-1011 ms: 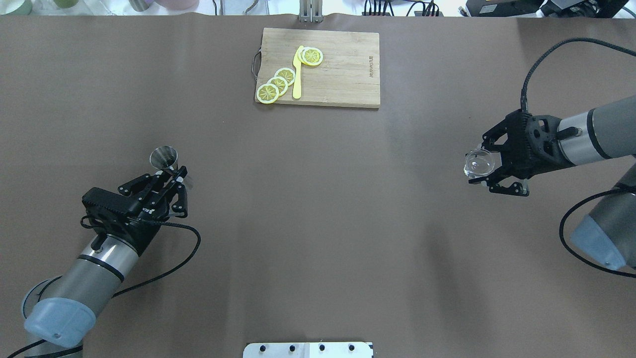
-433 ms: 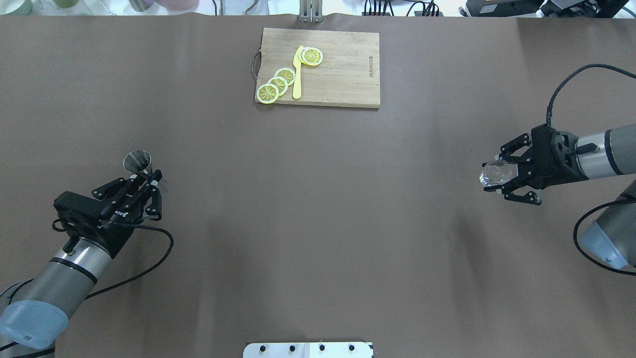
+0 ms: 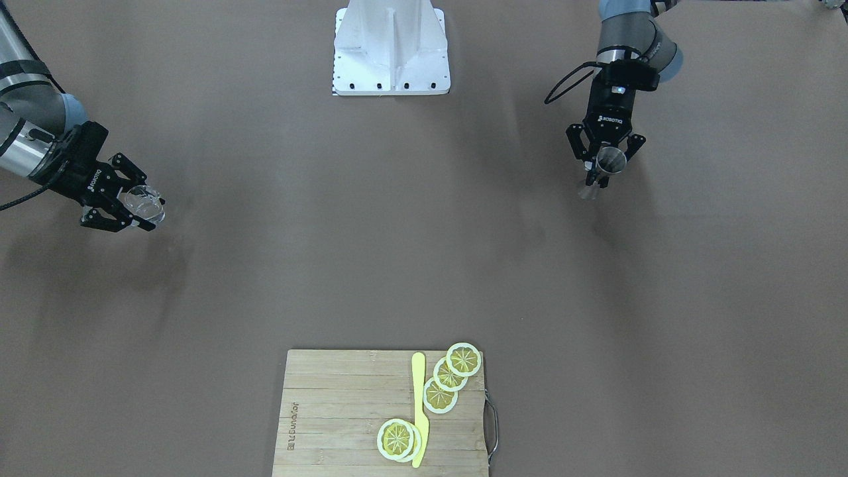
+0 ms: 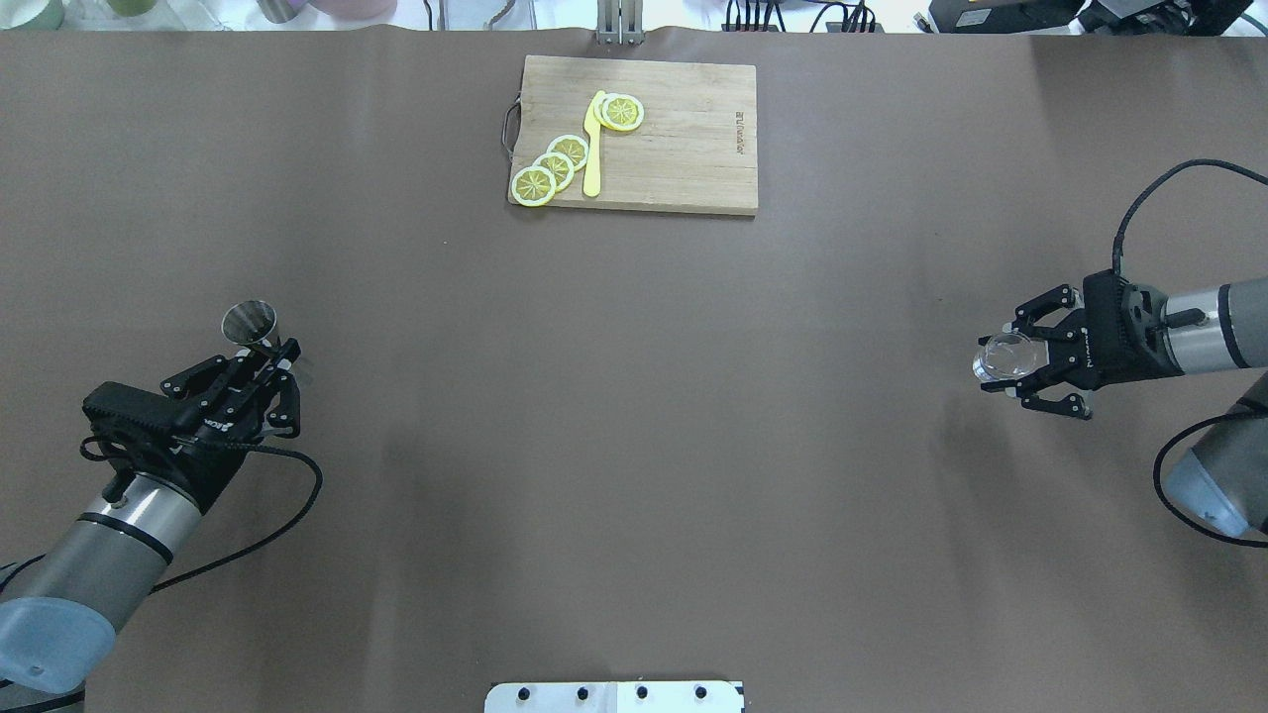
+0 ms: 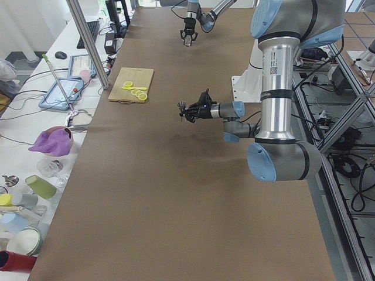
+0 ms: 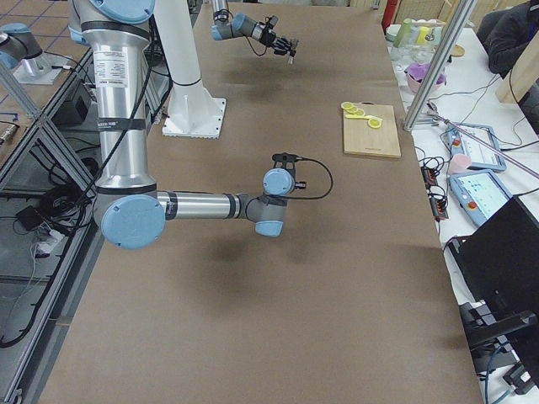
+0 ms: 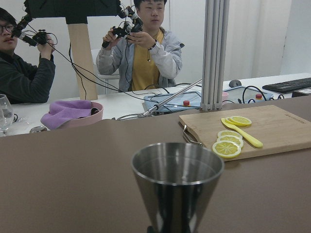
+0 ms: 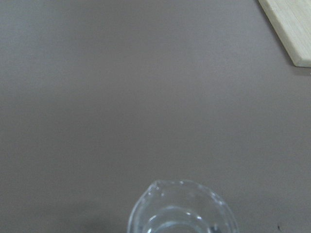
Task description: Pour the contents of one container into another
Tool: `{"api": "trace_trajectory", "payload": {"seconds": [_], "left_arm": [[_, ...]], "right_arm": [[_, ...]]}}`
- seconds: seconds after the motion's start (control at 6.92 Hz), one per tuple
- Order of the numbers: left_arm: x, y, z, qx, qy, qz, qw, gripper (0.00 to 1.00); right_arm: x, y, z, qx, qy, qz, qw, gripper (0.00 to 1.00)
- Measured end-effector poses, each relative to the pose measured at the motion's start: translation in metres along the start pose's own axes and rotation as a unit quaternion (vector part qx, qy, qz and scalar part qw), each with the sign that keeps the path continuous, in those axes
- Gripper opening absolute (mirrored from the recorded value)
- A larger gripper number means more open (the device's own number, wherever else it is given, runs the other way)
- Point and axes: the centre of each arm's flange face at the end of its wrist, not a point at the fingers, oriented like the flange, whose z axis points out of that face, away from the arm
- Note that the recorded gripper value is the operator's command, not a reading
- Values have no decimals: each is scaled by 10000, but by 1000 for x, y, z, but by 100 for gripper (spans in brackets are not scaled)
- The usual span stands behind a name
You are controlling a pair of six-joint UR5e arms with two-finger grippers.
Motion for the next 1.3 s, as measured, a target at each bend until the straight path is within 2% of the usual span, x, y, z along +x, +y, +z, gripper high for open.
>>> {"api": "trace_trajectory", "payload": {"seconds": [0.72,1.3], "left_arm": [[-15,11,33,101,-301,-85,9995,0],[-39,25,56,12,-505,-228,9985,0]], "right_arm": [[3,36,8,436,45,306,9986,0],[4,50,11,423,47,429,9982,0]]}}
